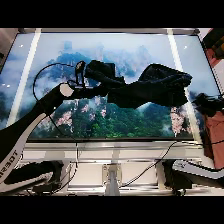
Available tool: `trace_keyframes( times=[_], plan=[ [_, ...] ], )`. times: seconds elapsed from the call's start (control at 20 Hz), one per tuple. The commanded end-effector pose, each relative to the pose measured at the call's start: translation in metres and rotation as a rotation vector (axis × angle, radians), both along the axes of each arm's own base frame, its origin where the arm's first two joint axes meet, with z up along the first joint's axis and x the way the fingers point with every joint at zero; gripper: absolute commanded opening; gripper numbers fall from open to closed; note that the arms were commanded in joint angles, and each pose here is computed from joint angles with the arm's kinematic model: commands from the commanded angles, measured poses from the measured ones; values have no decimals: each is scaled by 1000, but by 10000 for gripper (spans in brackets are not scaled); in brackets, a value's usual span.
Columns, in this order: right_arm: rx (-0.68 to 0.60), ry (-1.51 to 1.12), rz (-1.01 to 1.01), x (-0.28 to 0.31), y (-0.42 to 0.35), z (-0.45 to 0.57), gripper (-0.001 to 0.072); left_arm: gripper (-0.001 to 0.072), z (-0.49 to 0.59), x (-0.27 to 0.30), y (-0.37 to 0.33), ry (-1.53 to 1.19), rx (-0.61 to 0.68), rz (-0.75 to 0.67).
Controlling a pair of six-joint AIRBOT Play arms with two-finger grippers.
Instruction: Fold the clothes and pants, and hang the long-sleeved shirts on hangers.
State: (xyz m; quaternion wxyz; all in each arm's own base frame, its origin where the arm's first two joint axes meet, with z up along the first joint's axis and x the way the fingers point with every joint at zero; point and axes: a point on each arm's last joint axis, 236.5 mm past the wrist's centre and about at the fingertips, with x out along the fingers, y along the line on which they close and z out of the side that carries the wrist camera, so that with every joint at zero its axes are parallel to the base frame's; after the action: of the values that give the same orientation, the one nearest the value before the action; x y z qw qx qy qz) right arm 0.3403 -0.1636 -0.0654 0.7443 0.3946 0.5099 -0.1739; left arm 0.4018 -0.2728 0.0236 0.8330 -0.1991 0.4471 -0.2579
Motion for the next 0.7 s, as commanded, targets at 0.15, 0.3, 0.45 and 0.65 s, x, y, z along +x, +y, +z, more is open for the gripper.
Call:
trace_keyframes(
  times=[0.15,0.3,0.45,0.65],
  plan=[
    [185,-71,-152,17,35,-38,399,707,6,19,9,-84,23,45],
    [136,-114,-185,33,29,-40,399,707,9,28,14,-134,49,60],
    [77,-167,-206,51,26,-36,398,707,14,34,16,-160,44,80],
    [65,-201,-228,70,35,-40,339,707,10,42,19,-175,47,104]
  ],
)
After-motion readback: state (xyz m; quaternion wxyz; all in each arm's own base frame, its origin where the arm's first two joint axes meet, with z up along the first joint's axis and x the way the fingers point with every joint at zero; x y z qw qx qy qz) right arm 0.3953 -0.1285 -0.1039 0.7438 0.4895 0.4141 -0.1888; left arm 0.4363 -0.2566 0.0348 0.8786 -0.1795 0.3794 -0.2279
